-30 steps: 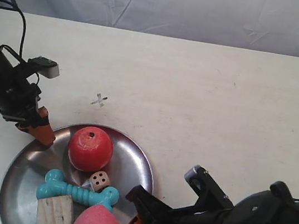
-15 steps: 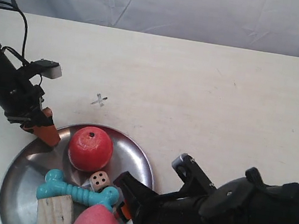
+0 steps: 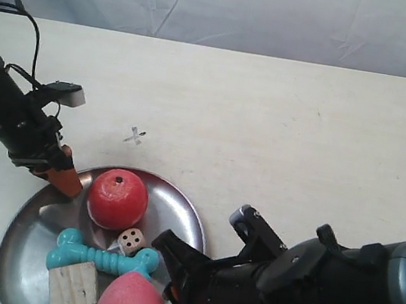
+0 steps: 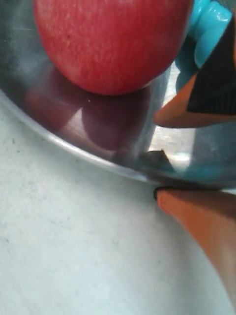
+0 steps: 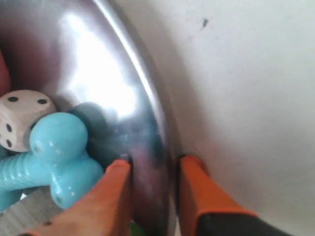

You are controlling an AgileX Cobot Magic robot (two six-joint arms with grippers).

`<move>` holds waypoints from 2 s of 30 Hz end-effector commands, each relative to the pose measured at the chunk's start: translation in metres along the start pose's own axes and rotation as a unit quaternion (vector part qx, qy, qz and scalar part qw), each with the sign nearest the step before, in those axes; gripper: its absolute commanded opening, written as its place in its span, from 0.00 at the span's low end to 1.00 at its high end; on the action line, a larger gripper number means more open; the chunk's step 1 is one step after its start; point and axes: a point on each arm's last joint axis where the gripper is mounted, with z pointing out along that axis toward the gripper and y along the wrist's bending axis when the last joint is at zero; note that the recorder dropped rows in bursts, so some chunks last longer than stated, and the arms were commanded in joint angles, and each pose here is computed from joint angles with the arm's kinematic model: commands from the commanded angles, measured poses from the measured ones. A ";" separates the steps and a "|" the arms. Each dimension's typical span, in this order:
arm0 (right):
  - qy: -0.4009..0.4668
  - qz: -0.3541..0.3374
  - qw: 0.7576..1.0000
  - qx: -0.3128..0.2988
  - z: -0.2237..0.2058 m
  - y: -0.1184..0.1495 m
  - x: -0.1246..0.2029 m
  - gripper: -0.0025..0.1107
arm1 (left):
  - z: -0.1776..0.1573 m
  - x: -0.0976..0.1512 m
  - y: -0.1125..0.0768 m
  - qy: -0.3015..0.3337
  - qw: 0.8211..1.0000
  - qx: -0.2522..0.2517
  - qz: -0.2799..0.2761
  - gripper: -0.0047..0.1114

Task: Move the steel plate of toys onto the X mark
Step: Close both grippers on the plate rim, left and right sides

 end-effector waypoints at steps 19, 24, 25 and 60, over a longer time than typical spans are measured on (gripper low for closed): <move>-0.028 -0.010 1.000 -0.006 -0.006 0.001 -0.006 0.02 | 0.024 -0.012 -0.035 0.048 0.996 -0.023 -0.066 0.04; -0.033 -0.018 0.999 -0.010 -0.007 0.002 -0.008 0.02 | 0.013 -0.019 -0.039 0.006 0.996 -0.039 -0.080 0.04; -0.036 -0.018 0.999 -0.009 -0.007 0.002 -0.009 0.02 | 0.012 -0.019 -0.039 0.003 0.996 -0.041 -0.080 0.04; -0.020 -0.036 0.998 -0.044 -0.019 0.013 -0.019 0.01 | -0.009 -0.018 -0.051 0.051 0.992 -0.038 -0.105 0.04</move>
